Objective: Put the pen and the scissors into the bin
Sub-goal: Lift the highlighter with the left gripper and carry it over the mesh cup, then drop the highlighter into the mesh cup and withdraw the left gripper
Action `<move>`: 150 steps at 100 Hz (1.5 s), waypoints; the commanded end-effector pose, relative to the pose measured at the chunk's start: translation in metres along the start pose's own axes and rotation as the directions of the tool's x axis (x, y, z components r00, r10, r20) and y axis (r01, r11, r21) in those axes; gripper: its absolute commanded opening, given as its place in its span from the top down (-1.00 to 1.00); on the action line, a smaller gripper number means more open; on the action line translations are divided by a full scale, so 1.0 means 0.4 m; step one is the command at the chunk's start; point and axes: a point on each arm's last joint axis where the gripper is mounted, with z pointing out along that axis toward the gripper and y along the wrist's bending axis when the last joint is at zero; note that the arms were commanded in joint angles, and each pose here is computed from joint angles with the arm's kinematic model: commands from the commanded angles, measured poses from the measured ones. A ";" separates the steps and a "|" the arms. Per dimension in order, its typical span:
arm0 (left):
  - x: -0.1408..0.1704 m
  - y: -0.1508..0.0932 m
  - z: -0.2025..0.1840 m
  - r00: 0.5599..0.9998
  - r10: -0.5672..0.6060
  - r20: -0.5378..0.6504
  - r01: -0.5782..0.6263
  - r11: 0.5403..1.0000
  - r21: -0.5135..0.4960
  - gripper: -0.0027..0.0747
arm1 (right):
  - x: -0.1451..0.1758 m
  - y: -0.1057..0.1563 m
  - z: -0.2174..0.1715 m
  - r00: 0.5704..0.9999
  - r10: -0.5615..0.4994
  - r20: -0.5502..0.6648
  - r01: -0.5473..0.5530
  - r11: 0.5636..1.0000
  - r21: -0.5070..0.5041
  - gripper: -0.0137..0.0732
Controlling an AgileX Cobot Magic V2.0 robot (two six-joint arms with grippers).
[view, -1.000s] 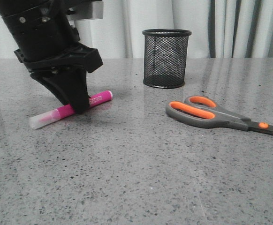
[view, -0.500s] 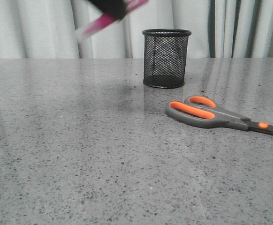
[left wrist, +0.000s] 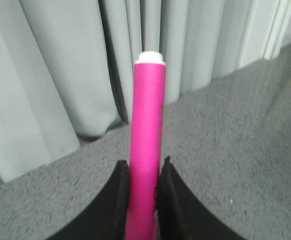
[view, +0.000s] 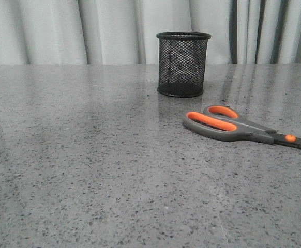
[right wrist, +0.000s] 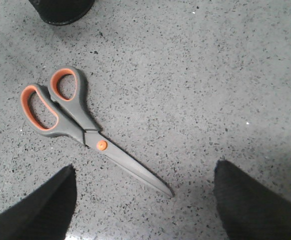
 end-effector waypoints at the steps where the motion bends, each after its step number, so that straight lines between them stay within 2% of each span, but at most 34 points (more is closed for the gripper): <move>1: -0.075 -0.010 -0.018 0.981 -0.011 0.194 0.015 1.000 -0.017 0.98 | -0.032 0.004 -0.014 0.997 -0.004 0.075 0.005 1.000 -0.002 -0.50; 23: -0.029 -0.017 0.038 0.976 -0.009 0.215 0.015 0.999 -0.029 0.98 | -0.032 0.004 -0.014 0.997 -0.004 0.075 0.005 1.000 -0.002 -0.50; 49: 0.045 -0.020 0.099 0.988 -0.007 0.153 0.012 0.999 -0.031 0.98 | -0.032 0.004 -0.014 0.997 -0.004 0.075 0.005 1.000 -0.002 -0.50; 66: 0.062 -0.021 0.109 0.993 -0.008 0.122 0.011 1.000 -0.026 0.93 | -0.032 0.004 -0.014 0.997 -0.004 0.075 0.005 1.000 -0.002 -0.50; 73: 0.062 -0.021 0.109 0.993 -0.008 0.122 0.011 1.000 -0.026 0.75 | -0.032 0.004 -0.014 0.997 -0.004 0.075 0.005 1.000 -0.002 -0.50; 86: 0.062 -0.021 0.109 0.992 -0.014 0.122 0.017 1.000 -0.026 0.19 | -0.033 0.004 -0.014 0.997 -0.004 0.077 0.004 1.000 -0.001 -0.50; 96: 0.056 -0.020 0.105 0.991 -0.020 0.131 0.024 0.999 -0.027 0.00 | -0.033 0.004 -0.014 0.997 -0.004 0.077 0.004 1.000 -0.001 -0.50; 109: 0.018 -0.018 0.077 0.985 -0.033 0.171 0.038 0.999 -0.029 0.00 | -0.034 0.004 -0.014 0.996 -0.004 0.085 0.004 1.000 0.001 -0.50; 121: -0.047 -0.016 0.021 0.974 -0.031 0.224 0.037 0.999 -0.025 0.00 | -0.038 0.003 -0.014 0.995 -0.004 0.102 0.004 1.000 0.005 -0.50; 134: -0.111 0.021 -0.055 0.971 -0.012 0.240 0.024 0.999 -0.047 0.02 | -0.044 0.001 -0.015 0.992 -0.005 0.128 0.003 1.000 0.012 -0.50; 143: -0.138 0.057 -0.108 0.981 0.036 0.190 -0.022 0.997 -0.074 0.13 | -0.049 0.000 -0.016 0.989 -0.005 0.149 0.002 1.000 0.017 -0.50; 150: -0.147 0.087 -0.151 0.990 0.080 0.116 -0.068 0.993 -0.099 0.33 | -0.050 0.000 -0.016 0.988 -0.002 0.155 0.000 1.000 0.015 -0.50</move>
